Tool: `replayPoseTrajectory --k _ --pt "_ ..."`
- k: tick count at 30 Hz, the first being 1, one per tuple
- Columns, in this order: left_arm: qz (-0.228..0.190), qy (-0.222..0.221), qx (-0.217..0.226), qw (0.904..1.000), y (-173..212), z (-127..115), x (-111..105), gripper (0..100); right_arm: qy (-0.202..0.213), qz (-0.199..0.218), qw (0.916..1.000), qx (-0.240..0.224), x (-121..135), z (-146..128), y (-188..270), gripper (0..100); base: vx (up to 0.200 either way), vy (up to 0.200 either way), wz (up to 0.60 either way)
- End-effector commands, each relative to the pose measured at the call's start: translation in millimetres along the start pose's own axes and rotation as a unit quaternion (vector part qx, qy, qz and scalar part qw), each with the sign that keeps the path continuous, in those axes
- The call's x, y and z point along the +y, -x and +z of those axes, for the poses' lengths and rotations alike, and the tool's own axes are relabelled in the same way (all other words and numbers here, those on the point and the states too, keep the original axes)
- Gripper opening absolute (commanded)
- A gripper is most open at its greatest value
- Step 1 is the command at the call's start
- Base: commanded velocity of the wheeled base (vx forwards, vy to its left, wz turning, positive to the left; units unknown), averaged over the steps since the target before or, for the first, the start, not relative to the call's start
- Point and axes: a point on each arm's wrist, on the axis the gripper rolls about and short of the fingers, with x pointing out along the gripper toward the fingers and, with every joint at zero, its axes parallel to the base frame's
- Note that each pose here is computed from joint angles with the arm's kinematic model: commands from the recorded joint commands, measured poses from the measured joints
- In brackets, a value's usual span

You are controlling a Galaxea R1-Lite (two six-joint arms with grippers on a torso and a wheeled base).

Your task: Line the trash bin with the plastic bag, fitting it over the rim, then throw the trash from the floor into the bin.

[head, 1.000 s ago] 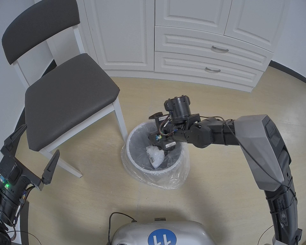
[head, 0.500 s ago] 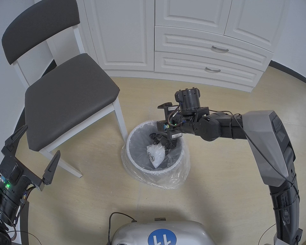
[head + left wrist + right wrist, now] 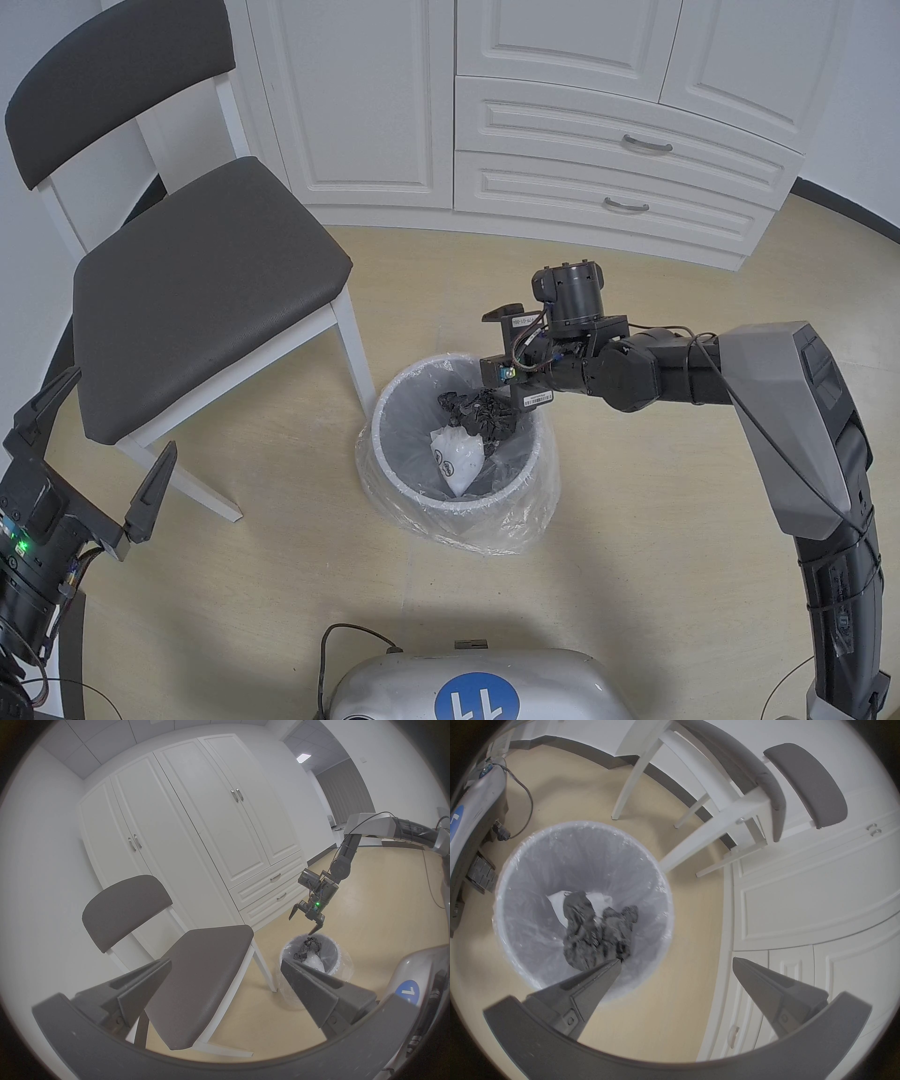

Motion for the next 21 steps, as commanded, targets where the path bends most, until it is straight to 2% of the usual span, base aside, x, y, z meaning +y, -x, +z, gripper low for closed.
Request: replayPoseTrajectory --k 1,6,12,17,21 --pt "-0.001 0.0 0.002 1.0 -0.3 -0.4 -0.3 100 0.004 0.029 0.9996 -0.005 19.6 6.4 -8.0 100 0.0 0.0 0.0" --pt "0.0 -0.001 0.0 1.0 -0.1 -0.1 -0.1 100 0.009 0.061 0.998 -0.015 52.1 18.4 -29.9 100 0.0 0.0 0.0" --pt "0.003 0.001 -0.004 1.0 0.2 1.5 1.1 100 0.015 0.073 0.9968 -0.03 71.3 37.9 -45.8 100 0.0 0.0 0.0" --pt "0.003 0.001 -0.004 1.0 0.2 1.5 1.1 100 0.015 0.06 0.9975 -0.034 61.0 42.3 -39.9 100 0.0 0.0 0.0" --pt "0.004 0.0 -0.006 1.0 0.7 1.9 1.5 100 0.013 0.028 0.9988 -0.038 31.0 44.4 -21.2 100 0.0 0.0 0.0"
